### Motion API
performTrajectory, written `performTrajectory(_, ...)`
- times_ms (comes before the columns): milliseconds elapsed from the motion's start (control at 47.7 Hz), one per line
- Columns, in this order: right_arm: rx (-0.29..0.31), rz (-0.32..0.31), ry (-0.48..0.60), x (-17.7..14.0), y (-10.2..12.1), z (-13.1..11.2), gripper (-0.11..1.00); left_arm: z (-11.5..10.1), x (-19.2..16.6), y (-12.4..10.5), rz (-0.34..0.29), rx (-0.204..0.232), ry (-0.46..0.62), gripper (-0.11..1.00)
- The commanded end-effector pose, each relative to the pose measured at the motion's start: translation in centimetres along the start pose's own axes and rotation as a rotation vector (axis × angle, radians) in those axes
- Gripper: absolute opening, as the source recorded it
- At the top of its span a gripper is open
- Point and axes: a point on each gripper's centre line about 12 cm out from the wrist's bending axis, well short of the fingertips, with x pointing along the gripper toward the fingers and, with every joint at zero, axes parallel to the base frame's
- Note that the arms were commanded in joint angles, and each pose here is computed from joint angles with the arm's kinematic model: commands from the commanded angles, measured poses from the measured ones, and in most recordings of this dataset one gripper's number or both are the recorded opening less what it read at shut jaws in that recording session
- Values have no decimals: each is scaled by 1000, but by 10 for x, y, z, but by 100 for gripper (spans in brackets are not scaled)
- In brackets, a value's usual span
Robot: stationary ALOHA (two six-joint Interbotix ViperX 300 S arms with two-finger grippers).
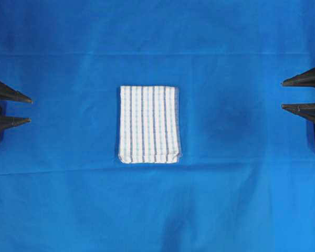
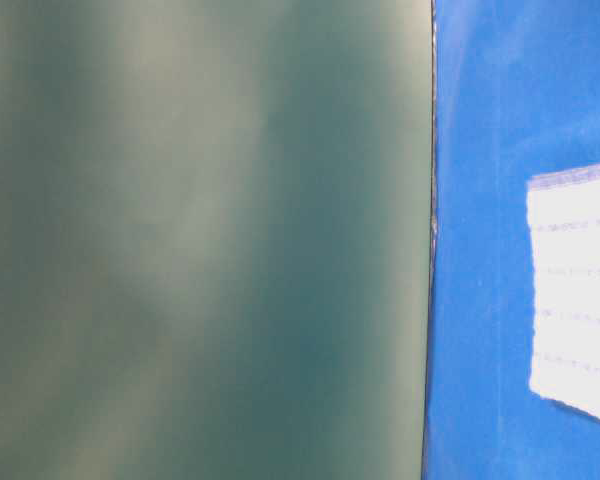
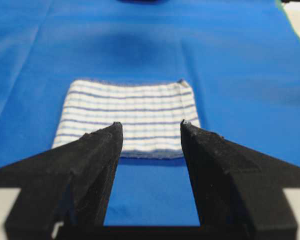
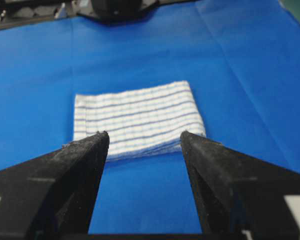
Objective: Fold a vertical towel.
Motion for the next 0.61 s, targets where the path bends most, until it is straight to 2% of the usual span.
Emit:
performTrajectory(0, 8, -1, -13, 2, 0, 5, 62, 5, 0, 1, 7, -1, -14, 47)
performTrajectory(587, 3, 0, -8, 3, 0, 5, 62, 5, 1, 1, 6, -1, -14, 47)
